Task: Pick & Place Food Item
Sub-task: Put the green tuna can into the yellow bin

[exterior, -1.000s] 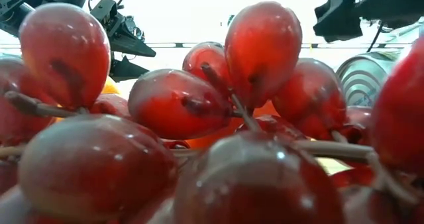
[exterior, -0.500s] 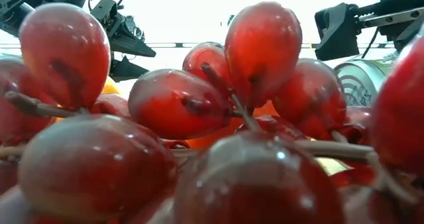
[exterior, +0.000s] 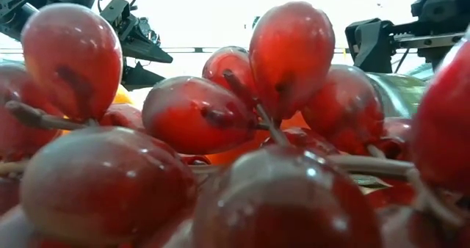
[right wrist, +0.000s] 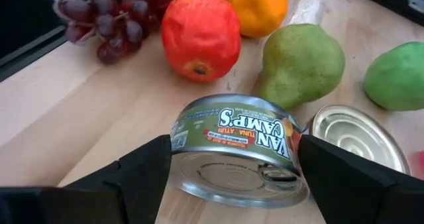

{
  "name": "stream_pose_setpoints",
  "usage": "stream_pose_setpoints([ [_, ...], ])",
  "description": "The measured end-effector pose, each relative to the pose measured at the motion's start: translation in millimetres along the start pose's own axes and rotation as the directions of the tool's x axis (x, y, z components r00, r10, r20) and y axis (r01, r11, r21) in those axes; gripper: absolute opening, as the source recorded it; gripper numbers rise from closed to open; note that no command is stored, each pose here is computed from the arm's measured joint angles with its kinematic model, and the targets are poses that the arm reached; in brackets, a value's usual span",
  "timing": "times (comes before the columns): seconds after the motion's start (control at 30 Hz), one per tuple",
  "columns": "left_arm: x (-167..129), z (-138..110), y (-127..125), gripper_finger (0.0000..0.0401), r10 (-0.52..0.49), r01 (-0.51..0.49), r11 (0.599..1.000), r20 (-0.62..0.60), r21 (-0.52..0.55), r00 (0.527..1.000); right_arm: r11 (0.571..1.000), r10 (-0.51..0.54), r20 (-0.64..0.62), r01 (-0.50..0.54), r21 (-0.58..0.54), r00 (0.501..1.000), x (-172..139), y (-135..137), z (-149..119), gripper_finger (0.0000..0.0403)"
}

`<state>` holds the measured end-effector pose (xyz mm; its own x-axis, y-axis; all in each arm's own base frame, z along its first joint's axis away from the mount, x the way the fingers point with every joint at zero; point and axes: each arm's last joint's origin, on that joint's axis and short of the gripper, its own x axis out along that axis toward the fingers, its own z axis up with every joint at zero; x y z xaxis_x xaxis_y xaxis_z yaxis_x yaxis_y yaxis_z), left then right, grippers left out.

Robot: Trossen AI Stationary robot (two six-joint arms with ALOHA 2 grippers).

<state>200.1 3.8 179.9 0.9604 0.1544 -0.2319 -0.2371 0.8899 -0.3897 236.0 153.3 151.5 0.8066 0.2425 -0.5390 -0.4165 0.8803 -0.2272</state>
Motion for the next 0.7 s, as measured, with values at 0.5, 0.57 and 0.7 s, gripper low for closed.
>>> stream_pose_setpoints([
  [0.5,0.0,0.0,0.0,0.0301,0.000,0.000,1.000,0.000,0.000,1.000,0.972,-0.235,-0.053,0.234,-0.030,0.970,0.8,-7.6,-4.8,0.0309],
  [0.57,0.0,0.0,0.0,0.0301,0.000,0.000,1.000,0.000,0.000,1.000,0.971,-0.238,-0.055,0.237,-0.031,0.970,0.8,-7.7,-5.0,0.0309],
  [0.7,0.0,-0.1,0.0,0.0301,0.001,-0.001,1.000,-0.001,0.001,1.000,0.971,-0.239,-0.053,0.238,-0.037,0.969,0.7,-7.7,-4.8,0.0309],
])
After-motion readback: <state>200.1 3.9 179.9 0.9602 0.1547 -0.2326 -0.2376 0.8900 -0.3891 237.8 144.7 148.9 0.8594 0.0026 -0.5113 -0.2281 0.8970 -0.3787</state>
